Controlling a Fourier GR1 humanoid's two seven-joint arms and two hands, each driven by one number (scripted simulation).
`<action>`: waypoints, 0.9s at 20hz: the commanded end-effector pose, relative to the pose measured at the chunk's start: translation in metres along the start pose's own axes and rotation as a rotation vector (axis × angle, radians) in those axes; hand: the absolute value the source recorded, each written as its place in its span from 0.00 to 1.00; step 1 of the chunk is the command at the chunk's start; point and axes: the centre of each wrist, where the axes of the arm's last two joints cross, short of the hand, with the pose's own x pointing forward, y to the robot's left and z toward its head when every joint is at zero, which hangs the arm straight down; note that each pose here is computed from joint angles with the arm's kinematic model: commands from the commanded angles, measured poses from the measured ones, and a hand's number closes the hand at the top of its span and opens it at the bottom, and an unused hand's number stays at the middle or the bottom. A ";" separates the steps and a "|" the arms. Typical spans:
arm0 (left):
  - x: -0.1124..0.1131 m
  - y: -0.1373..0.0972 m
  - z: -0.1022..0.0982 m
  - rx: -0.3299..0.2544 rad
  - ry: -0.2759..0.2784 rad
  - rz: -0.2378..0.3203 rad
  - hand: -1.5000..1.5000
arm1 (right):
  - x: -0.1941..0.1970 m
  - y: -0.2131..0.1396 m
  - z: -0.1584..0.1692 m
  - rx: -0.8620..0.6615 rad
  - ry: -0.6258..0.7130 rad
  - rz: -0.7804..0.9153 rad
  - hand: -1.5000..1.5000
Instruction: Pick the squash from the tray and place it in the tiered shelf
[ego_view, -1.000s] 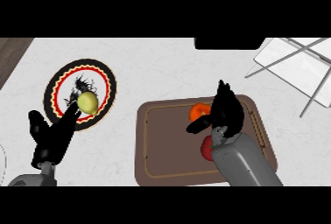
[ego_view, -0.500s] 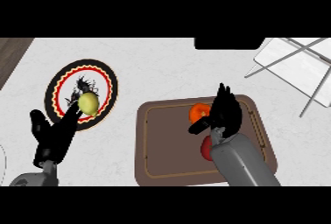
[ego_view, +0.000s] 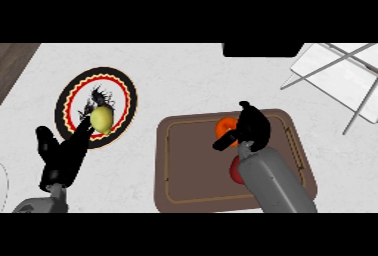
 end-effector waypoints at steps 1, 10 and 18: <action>-0.001 0.005 0.007 -0.023 0.043 -0.002 0.50 | 0.003 0.022 0.004 0.142 0.002 0.232 1.00; -0.012 0.015 -0.010 -0.010 0.041 0.019 0.50 | 0.018 0.022 0.006 0.045 -0.134 0.010 1.00; -0.013 -0.001 -0.002 -0.009 0.050 0.021 0.50 | 0.058 -0.029 0.008 -0.100 -0.134 -0.130 1.00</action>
